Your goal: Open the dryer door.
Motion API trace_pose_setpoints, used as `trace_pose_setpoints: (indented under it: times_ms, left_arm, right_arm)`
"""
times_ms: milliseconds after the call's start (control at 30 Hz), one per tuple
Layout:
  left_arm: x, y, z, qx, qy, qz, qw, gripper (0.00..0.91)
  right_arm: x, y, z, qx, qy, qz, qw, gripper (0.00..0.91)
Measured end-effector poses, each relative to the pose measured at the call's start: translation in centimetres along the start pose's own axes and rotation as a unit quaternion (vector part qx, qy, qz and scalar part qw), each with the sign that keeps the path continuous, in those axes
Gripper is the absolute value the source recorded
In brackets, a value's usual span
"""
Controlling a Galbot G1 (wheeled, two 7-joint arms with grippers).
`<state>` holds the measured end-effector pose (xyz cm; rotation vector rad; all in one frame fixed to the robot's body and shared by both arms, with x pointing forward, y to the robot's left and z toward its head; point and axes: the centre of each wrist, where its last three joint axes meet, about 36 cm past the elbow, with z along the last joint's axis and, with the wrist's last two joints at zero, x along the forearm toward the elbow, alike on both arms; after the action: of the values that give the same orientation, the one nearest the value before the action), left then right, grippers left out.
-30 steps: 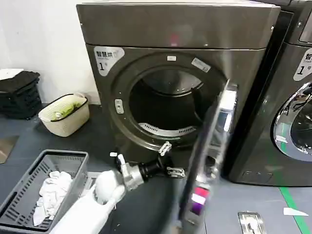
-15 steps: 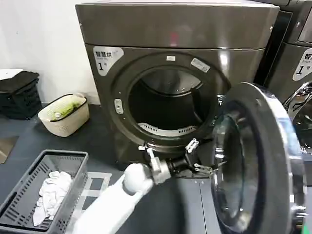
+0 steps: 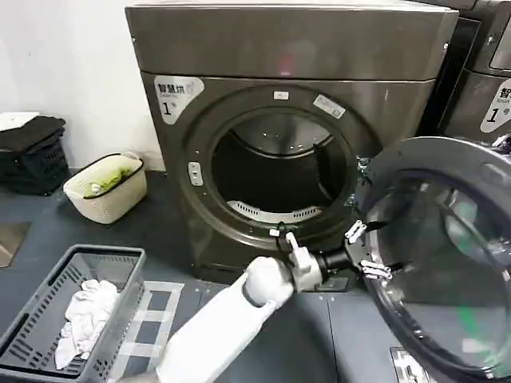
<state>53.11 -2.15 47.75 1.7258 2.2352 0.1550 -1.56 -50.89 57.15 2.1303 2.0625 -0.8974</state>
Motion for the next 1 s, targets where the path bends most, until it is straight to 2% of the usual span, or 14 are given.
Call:
trace_pose_setpoints:
  times_ms: [167,500,733,867,1000]
  left_arm:
    - [-2.3,0.6,-0.2,-0.002,0.000,0.002,1.000,0.907]
    - [-5.4,1.0,-0.7,0.000,-0.005,0.011,1.000,0.907]
    - [-5.2,0.4,-0.6,0.009,0.004,0.016,1.000,0.907]
    - [-3.7,-0.4,-0.4,0.023,0.030,0.017,0.999,0.907]
    - [-1.5,-1.3,-1.1,0.040,0.047,0.002,0.998,0.907]
  right_arm:
    - [-0.1,-0.4,-0.1,0.016,-0.009,0.014,1.000,0.907]
    - [-0.1,-0.9,-0.3,0.019,-0.012,0.024,0.999,0.907]
    - [-0.2,-0.9,0.3,0.014,-0.001,0.017,1.000,0.907]
    - [-0.2,-0.7,1.1,0.013,0.014,0.013,1.000,0.907]
    - [-0.2,-0.5,1.8,0.010,0.028,0.009,1.000,0.907]
